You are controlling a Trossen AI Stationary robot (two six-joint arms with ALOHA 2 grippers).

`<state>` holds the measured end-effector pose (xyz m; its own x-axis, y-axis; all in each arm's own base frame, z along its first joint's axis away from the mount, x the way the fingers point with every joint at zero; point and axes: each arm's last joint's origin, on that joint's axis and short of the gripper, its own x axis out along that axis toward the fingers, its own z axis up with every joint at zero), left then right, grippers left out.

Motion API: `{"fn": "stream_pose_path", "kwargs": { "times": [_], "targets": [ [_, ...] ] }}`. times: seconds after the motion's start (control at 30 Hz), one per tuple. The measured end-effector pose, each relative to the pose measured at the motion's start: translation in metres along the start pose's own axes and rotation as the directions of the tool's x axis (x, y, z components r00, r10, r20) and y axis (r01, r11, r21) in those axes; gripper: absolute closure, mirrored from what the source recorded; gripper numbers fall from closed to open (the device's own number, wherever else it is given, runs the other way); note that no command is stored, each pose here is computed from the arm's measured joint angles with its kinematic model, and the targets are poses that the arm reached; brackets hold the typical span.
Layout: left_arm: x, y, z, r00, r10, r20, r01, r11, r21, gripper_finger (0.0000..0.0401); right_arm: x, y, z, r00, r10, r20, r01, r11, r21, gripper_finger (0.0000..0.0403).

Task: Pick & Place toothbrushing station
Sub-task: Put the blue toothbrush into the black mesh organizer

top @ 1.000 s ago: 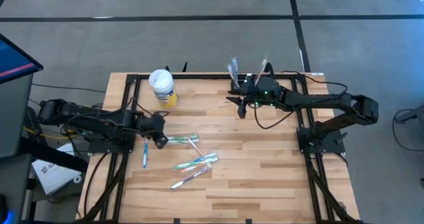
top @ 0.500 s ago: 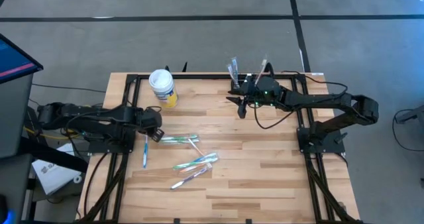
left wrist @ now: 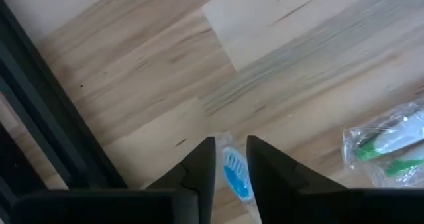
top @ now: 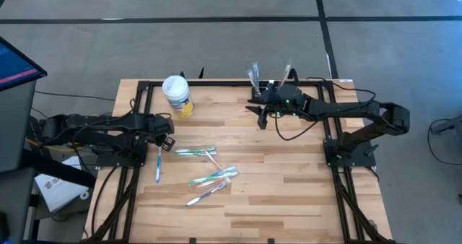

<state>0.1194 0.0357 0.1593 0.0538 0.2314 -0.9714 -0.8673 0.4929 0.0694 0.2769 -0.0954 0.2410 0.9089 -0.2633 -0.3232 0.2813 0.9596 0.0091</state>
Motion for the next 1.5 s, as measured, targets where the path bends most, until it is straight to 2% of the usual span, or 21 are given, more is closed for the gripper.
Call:
{"fn": "stream_pose_path", "kwargs": {
  "times": [0.33,0.67,0.93,1.37,1.5],
  "targets": [
    [0.000,0.000,-0.001,1.000,-0.003,-0.013,0.002,0.999,-0.054,0.0261,0.000,0.000,0.000,1.000,0.000,-0.004,0.000,1.000,0.000,0.0280],
    [0.000,0.001,-0.002,0.999,-0.005,-0.037,0.002,0.997,-0.083,0.0264,0.000,0.000,0.000,1.000,0.000,-0.004,0.000,1.000,0.000,0.0280],
    [0.000,-0.002,-0.005,0.993,-0.062,-0.100,0.053,0.995,-0.090,0.0264,0.000,0.000,0.000,1.000,0.001,-0.004,-0.001,1.000,-0.001,0.0280],
    [0.016,-0.011,-0.007,0.978,0.047,-0.205,-0.053,0.998,-0.025,0.0265,0.000,0.001,-0.001,1.000,0.002,-0.007,-0.002,1.000,0.000,0.0280],
    [0.017,-0.012,-0.007,0.975,0.052,-0.217,-0.059,0.998,-0.022,0.0266,0.000,0.001,-0.001,1.000,0.002,-0.007,-0.002,1.000,0.000,0.0280]
  ]
}}
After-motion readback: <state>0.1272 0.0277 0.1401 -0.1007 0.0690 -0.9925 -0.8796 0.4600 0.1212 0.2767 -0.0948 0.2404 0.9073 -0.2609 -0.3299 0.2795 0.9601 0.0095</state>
